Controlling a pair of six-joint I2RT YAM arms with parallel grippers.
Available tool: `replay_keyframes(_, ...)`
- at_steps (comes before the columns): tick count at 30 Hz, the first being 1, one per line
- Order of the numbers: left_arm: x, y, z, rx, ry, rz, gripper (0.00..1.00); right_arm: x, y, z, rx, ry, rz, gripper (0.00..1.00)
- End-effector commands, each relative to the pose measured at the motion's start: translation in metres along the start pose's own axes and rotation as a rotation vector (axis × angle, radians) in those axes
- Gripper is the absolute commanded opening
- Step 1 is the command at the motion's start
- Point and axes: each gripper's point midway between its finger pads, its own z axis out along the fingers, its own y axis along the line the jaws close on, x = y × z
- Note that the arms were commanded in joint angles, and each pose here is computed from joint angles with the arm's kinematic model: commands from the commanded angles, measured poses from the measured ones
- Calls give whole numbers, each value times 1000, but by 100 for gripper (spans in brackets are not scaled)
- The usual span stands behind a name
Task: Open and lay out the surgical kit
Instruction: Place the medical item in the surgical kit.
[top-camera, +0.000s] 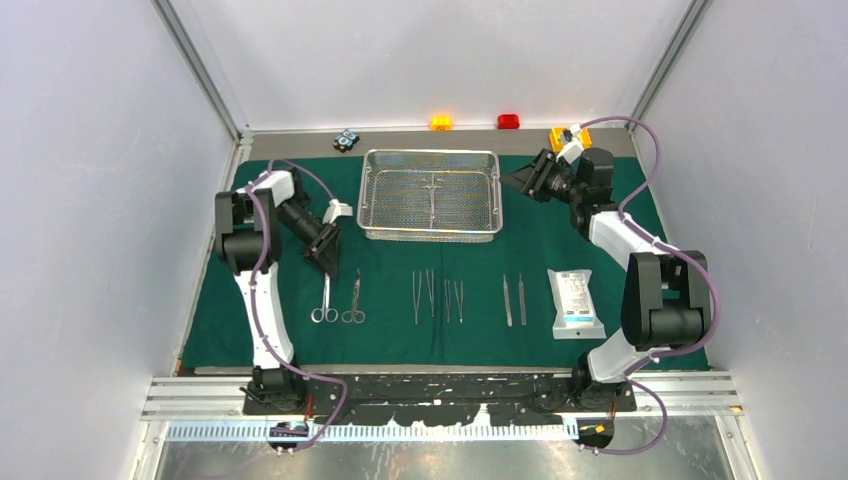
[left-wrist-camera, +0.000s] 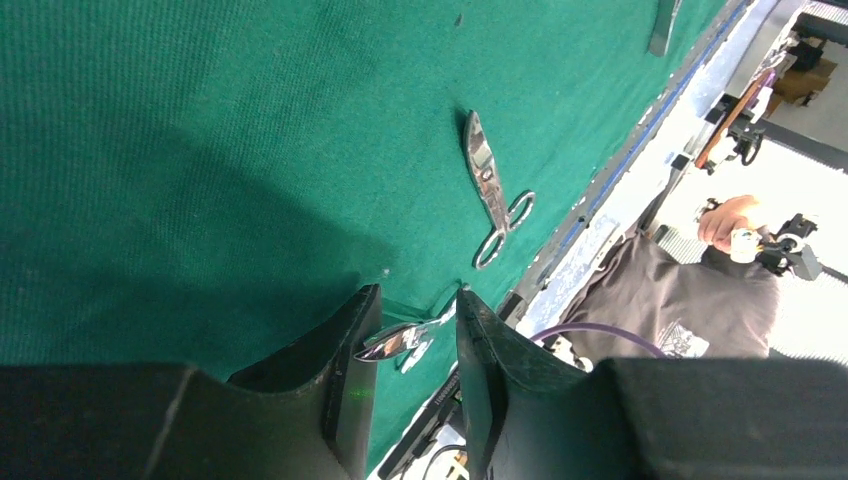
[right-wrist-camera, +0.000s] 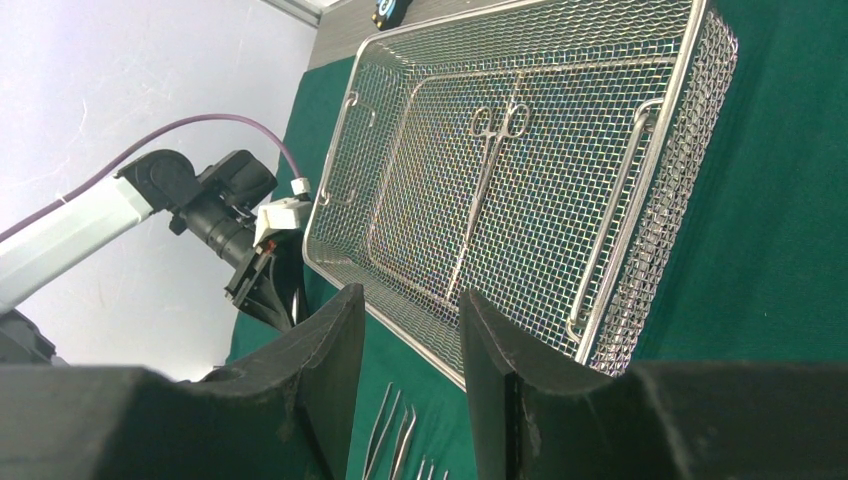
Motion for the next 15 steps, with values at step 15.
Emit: replay_keyframes(15,-9,1,-13,-197,-1,24,39,-5,-6,6,-11,-17,-25,45)
